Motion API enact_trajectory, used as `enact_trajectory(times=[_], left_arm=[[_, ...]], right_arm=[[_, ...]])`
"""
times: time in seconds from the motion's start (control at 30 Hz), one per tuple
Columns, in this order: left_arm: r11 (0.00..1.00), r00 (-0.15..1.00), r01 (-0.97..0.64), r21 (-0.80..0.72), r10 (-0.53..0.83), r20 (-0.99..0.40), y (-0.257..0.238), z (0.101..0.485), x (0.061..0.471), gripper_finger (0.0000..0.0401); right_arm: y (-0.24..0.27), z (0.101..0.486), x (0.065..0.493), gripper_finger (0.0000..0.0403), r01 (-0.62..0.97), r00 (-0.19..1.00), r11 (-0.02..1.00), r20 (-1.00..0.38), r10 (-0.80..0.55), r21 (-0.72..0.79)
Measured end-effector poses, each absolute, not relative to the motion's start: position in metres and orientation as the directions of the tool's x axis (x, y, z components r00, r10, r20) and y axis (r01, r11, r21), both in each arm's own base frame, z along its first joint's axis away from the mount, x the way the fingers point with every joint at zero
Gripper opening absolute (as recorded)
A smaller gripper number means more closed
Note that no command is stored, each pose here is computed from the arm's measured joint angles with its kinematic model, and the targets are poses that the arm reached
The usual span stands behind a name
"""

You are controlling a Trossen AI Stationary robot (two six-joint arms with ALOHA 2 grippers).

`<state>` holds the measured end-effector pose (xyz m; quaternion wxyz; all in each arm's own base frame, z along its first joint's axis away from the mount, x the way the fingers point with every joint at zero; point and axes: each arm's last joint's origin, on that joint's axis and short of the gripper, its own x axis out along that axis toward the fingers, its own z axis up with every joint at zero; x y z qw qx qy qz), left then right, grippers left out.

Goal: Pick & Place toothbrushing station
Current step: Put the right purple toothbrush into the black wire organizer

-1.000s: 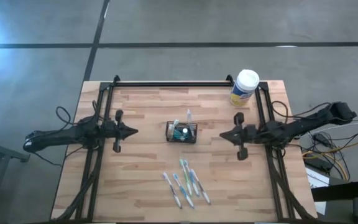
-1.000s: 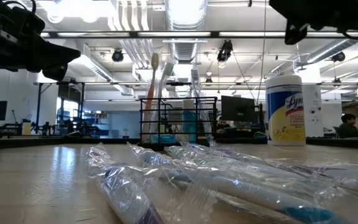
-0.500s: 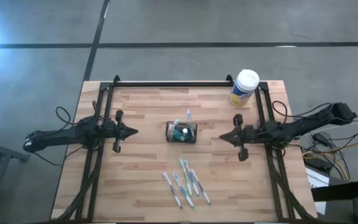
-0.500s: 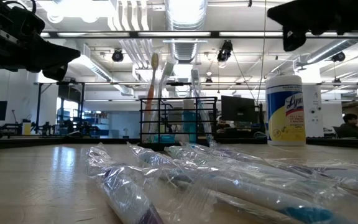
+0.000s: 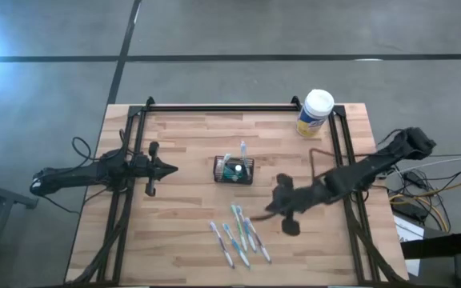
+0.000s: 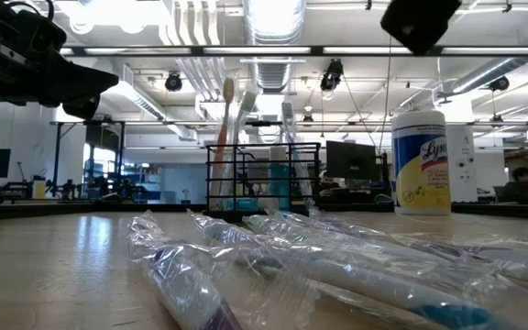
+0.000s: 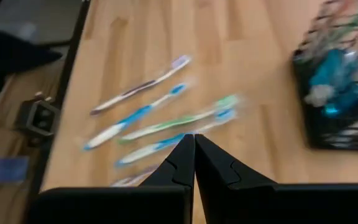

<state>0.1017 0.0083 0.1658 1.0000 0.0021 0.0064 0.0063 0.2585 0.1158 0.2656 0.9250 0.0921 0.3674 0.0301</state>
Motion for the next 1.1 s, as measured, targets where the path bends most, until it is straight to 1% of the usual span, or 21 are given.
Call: enact_trajectory(times=[0.17, 0.37, 0.47, 0.63, 0.83, 0.9, 0.97, 1.1], left_arm=[[0.999, 1.000, -0.013, -0.030, 0.012, -0.012, 0.008, 0.166, 0.102, 0.0012], [0.997, 0.999, -0.014, -0.074, 0.012, -0.030, 0.008, 0.164, 0.102, 0.0011], [0.996, 1.000, -0.014, -0.085, 0.012, -0.028, 0.008, 0.165, 0.102, 0.0010], [0.995, 0.999, -0.015, -0.095, 0.012, -0.037, 0.008, 0.164, 0.102, 0.0010], [0.990, 0.999, -0.017, -0.138, 0.012, -0.040, 0.008, 0.163, 0.102, 0.0010], [0.990, 0.999, -0.017, -0.142, 0.012, -0.040, 0.008, 0.163, 0.102, 0.0010], [0.989, 0.999, -0.017, -0.144, 0.011, -0.041, 0.008, 0.163, 0.102, 0.0010], [0.990, 0.999, -0.016, -0.143, 0.010, -0.043, 0.008, 0.163, 0.102, 0.0010]], right_arm=[[0.145, 0.277, 0.281, 0.0008, 0.091, 0.645, 0.968, -0.755, 0.121, 0.233], [0.173, 0.270, 0.299, 0.0008, 0.232, 0.508, 0.948, -0.858, 0.072, 0.217], [0.183, 0.262, 0.307, 0.0008, 0.295, 0.466, 0.930, -0.883, 0.058, 0.217], [0.198, 0.244, 0.317, 0.0008, 0.340, 0.408, 0.911, -0.909, 0.081, 0.234], [0.202, 0.219, 0.327, 0.0009, 0.474, 0.356, 0.853, -0.934, 0.041, 0.218], [0.202, 0.213, 0.328, 0.0017, 0.489, 0.346, 0.847, -0.938, 0.031, 0.208], [0.203, 0.206, 0.332, 0.0033, 0.504, 0.344, 0.837, -0.938, 0.029, 0.211], [0.205, 0.197, 0.336, 0.0085, 0.514, 0.327, 0.835, -0.945, 0.020, 0.195]])
